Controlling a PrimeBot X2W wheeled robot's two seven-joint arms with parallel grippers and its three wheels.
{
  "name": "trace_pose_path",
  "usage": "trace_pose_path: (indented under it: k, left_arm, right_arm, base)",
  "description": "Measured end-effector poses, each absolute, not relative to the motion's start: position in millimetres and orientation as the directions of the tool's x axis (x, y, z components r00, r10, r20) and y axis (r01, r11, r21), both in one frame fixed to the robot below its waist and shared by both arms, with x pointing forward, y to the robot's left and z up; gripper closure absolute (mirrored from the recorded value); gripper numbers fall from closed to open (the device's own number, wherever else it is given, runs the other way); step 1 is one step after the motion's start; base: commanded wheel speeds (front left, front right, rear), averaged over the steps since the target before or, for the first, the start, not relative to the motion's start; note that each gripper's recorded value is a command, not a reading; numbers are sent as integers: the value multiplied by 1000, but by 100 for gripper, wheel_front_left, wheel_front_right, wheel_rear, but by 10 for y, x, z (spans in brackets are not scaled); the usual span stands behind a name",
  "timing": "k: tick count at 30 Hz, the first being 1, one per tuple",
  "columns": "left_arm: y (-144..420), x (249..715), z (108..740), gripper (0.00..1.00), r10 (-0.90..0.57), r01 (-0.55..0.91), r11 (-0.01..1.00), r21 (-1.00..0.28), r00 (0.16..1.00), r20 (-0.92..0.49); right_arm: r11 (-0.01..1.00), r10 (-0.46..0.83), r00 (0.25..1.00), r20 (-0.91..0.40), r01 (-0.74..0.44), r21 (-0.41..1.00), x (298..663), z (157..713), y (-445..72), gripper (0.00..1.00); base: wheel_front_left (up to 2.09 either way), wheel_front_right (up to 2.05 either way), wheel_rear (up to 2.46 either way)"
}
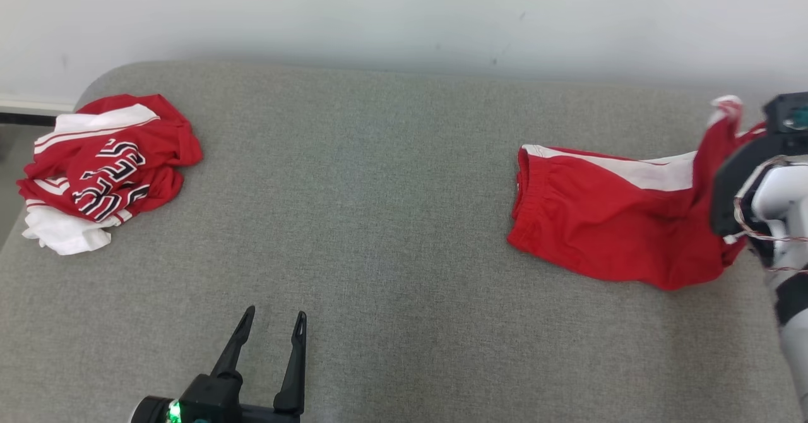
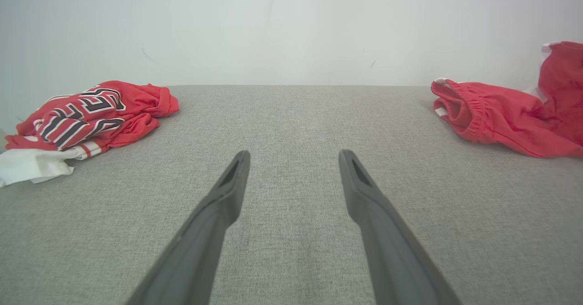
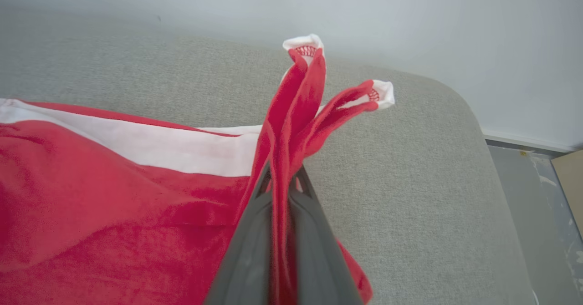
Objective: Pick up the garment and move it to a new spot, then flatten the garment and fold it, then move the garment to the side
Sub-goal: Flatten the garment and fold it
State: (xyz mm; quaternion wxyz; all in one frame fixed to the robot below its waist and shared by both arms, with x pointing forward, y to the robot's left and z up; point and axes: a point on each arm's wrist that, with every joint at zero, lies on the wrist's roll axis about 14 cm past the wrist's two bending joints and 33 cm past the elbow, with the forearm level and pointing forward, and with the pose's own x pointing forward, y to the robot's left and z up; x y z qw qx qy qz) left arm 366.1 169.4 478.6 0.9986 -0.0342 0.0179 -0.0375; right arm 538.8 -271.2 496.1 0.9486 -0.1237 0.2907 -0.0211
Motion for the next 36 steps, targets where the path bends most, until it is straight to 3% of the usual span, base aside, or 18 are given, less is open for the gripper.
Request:
trace_pose_path:
  k: [13, 31, 32, 33, 36]
  left_arm:
    - [1714, 3579, 4776, 0, -60, 57, 993, -101, 998, -35]
    - [1909, 3533, 4667, 0, 16, -25, 992, -123, 998, -68]
    - [1902, 3538, 4665, 0, 15, -24, 992, -124, 998, -68]
    - [1893, 3544, 4664, 0, 13, -22, 992, -125, 998, -68]
    - [1881, 3557, 4667, 0, 8, -16, 992, -125, 998, -66]
  right_arm:
    - [950, 128, 821, -556, -264, -170, 5418, 5034, -1485, 100]
    - [899, 261, 714, -650, -425, -107, 5366, 4586, -615, 100]
    - [899, 267, 710, -652, -427, -98, 5353, 4575, -597, 36]
    - [901, 277, 710, -648, -425, -80, 5349, 4579, -578, 0]
    - [905, 331, 713, -619, -425, -6, 5340, 4667, -458, 0]
  base:
    - [0, 0, 0]
    - [0, 0, 0]
    - [0, 0, 0]
    - [0, 0, 0]
    - [0, 0, 0]
